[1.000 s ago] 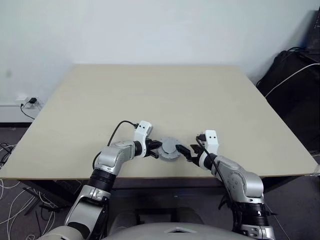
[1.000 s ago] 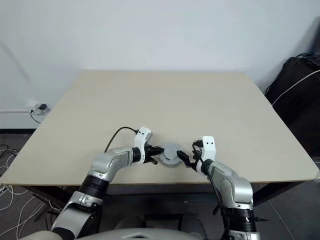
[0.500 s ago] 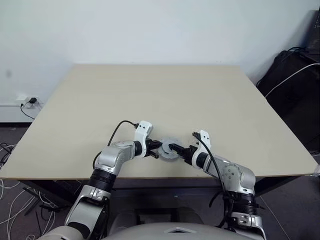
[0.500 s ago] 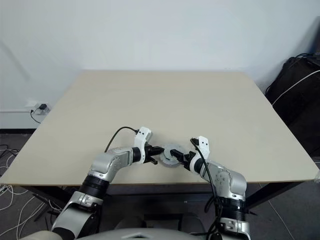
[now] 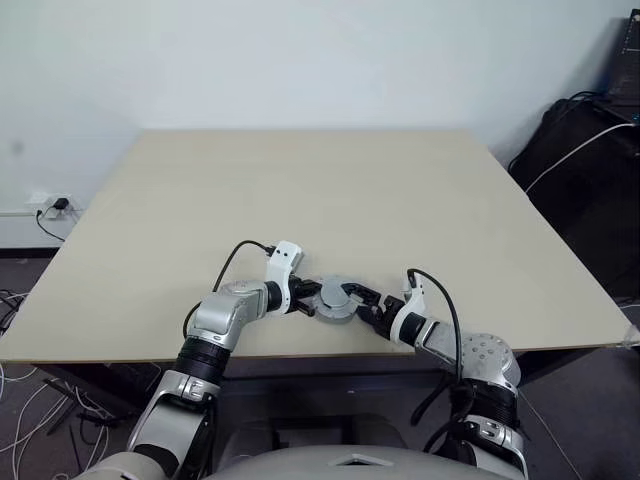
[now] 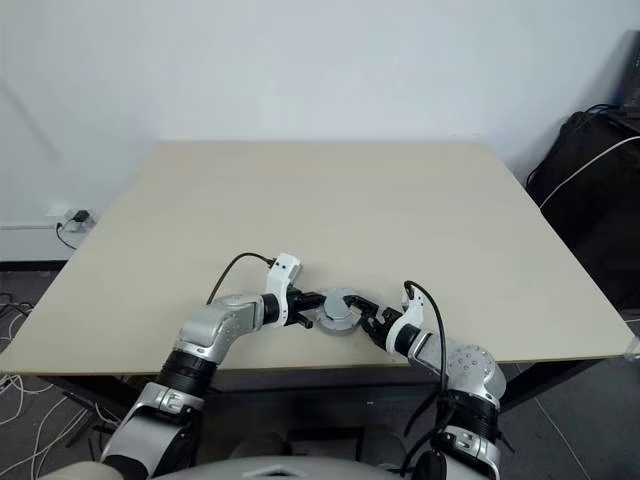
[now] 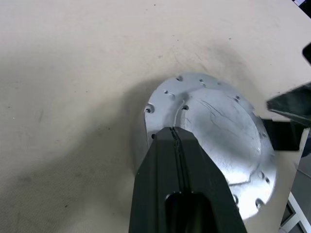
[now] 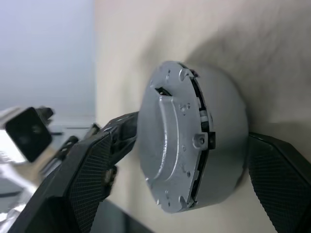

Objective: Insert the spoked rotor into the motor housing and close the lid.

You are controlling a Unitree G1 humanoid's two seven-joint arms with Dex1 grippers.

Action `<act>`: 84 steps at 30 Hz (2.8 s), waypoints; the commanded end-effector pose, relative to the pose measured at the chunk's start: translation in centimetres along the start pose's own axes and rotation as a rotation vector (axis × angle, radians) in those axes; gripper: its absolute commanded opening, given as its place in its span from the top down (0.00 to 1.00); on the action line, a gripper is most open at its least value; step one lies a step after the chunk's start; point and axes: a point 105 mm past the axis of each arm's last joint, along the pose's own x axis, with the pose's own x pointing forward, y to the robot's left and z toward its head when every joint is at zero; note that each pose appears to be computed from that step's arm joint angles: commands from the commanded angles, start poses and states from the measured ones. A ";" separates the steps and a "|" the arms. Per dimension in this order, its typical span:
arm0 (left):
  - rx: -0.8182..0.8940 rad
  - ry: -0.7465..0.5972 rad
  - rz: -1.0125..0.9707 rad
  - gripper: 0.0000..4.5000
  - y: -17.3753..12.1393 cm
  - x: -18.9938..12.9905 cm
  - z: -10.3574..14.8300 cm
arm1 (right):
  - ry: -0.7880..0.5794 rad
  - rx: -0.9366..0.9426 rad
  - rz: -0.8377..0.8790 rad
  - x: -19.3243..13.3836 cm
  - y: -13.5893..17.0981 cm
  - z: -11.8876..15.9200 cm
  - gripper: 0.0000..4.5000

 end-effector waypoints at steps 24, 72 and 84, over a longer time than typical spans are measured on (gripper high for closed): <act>-0.018 0.038 -0.035 1.00 -1.2 0.5 -1.3 | 0.029 -0.009 0.095 0.1 2.3 -1.6 0.73; -0.550 -0.720 0.058 1.00 -2.2 -8.3 0.5 | -0.100 0.074 0.463 -0.6 9.3 0.1 0.73; -0.931 -0.831 -0.292 0.34 -5.5 -9.3 0.1 | -0.075 0.045 0.467 0.0 10.1 0.3 0.73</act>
